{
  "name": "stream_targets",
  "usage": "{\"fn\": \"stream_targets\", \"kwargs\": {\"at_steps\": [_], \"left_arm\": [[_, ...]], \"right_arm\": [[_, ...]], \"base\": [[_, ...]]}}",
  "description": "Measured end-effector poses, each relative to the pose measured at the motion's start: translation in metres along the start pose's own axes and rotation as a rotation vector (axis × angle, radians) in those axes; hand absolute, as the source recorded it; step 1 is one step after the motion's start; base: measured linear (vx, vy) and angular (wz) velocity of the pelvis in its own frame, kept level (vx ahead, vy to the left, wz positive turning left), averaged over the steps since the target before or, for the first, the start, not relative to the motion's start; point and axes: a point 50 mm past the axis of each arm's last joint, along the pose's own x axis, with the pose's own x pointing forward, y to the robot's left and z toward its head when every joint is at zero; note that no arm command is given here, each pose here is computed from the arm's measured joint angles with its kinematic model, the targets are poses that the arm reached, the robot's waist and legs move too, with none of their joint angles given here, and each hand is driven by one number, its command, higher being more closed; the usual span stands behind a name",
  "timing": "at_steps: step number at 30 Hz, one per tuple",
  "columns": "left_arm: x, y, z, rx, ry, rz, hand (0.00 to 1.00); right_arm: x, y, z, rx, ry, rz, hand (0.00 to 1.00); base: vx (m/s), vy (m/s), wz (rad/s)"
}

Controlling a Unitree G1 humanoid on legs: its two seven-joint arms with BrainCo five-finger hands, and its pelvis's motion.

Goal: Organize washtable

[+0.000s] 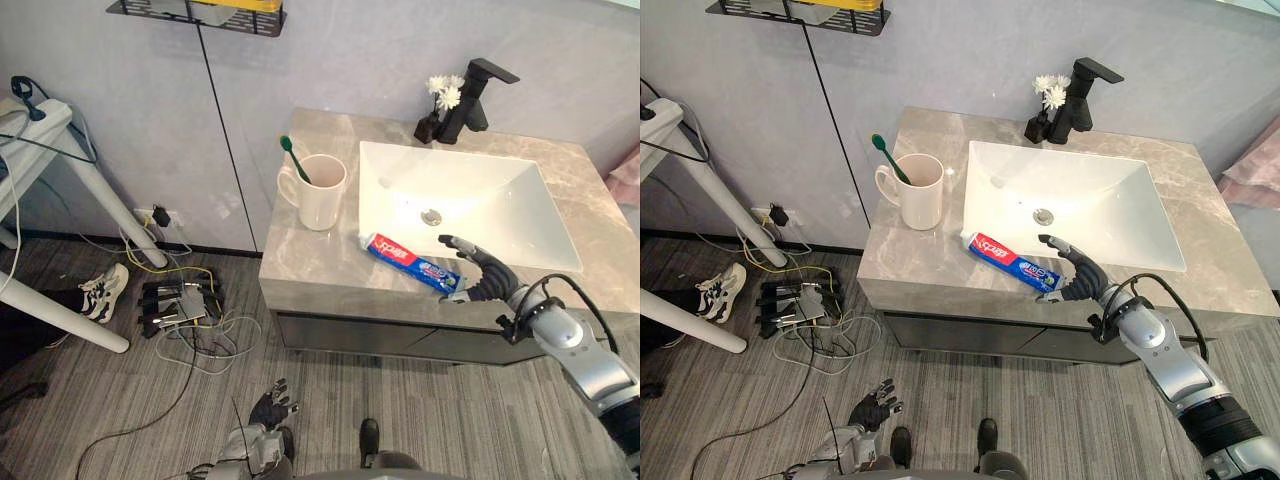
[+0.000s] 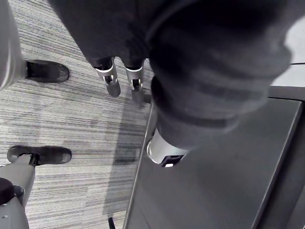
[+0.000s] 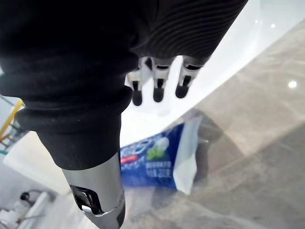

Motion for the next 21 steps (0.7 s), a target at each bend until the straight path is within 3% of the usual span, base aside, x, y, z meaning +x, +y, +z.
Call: {"fn": "stream_targets", "kwargs": {"at_steps": [21], "left_arm": [[0.001, -0.003, -0.003, -0.003, 0.009, -0.004, 0.00]], "right_arm": [[0.014, 0.004, 0.012, 0.096, -0.069, -0.049, 0.00]], "base": [[-0.02, 0.006, -0.01]]}}
